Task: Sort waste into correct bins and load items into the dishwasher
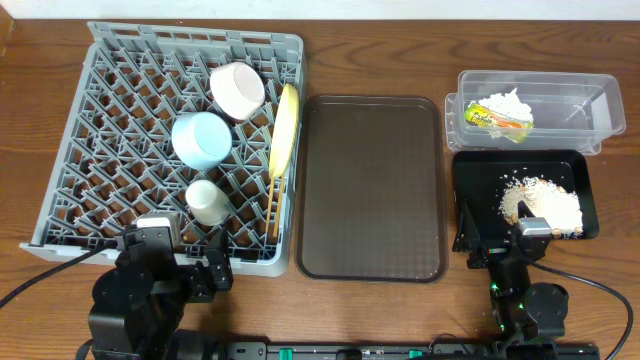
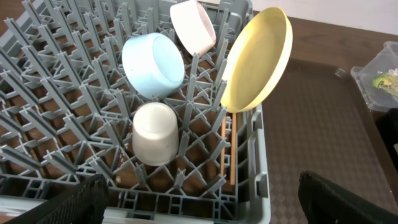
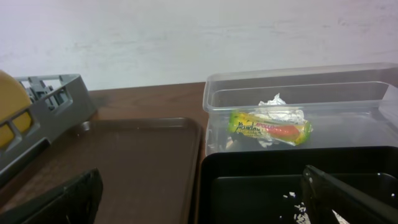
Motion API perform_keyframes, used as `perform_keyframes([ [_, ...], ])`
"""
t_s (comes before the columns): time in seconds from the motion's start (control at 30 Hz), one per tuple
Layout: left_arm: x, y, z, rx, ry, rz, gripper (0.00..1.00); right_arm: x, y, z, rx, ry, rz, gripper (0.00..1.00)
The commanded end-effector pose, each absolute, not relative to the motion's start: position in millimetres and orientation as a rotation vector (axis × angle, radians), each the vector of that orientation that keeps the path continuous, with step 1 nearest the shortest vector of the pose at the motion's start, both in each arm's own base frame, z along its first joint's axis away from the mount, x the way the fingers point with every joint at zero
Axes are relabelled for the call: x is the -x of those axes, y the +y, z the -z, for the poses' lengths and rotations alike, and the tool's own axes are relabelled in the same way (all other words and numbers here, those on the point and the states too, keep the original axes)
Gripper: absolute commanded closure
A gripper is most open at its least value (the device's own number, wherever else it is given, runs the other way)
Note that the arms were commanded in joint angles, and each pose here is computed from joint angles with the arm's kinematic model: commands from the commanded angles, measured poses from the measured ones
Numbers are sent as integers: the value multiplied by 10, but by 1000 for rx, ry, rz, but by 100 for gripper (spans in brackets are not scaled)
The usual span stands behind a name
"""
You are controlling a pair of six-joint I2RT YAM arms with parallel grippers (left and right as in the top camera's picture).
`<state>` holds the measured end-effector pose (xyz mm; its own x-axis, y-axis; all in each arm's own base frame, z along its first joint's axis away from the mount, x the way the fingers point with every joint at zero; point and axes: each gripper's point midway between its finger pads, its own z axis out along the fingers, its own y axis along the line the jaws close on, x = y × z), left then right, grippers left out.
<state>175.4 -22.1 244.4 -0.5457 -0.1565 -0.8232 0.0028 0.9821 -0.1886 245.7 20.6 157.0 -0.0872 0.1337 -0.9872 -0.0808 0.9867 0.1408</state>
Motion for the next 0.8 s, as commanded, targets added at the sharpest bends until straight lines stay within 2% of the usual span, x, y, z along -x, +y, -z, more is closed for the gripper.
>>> perform_keyframes([
  [0.0, -1756, -212, -2447, 103, 2138, 195, 3, -2453, 215, -1568, -27, 1647, -170, 1],
  [0.57, -1738, -182, -2440, 110, 2137, 178, 3, -2453, 215, -1568, -27, 1647, -170, 1],
  [0.77, -1769, -113, -2182, 155, 2091, 163, 2, -2453, 215, -1568, -27, 1647, -170, 1],
])
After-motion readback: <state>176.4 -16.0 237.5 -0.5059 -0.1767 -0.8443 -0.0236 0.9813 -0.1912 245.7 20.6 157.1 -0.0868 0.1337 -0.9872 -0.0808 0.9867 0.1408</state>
